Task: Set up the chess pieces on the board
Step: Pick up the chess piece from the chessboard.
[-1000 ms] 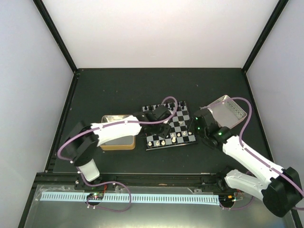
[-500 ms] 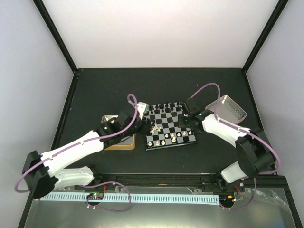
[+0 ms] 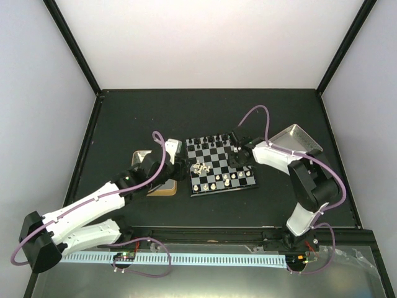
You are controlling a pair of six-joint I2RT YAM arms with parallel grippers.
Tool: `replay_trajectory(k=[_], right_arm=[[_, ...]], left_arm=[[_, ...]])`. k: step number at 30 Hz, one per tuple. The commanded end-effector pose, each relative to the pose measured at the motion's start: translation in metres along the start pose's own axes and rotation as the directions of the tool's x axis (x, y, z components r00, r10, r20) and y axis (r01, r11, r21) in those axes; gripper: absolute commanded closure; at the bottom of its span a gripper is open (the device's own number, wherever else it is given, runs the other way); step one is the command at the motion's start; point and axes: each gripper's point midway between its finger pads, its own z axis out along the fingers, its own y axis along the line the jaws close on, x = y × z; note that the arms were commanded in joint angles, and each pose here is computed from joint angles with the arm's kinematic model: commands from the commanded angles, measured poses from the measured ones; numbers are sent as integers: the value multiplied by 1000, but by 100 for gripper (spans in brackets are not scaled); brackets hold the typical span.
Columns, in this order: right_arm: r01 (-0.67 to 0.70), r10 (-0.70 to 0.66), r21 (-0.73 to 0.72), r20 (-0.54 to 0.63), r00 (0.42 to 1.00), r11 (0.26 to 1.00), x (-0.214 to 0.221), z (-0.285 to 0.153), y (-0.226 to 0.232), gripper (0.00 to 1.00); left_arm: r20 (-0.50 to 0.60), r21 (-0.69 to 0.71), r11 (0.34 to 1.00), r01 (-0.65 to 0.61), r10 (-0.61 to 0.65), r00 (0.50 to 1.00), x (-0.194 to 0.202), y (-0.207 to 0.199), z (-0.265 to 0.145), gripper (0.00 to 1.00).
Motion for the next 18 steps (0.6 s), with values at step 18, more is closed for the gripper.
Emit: replay_trajectory(k=[18], right_arm=[[82,-84,-38,-55,995,996,10,-1,8,70]], left_arm=[[29,3,1000,29,-29,999,-6,3,0,43]])
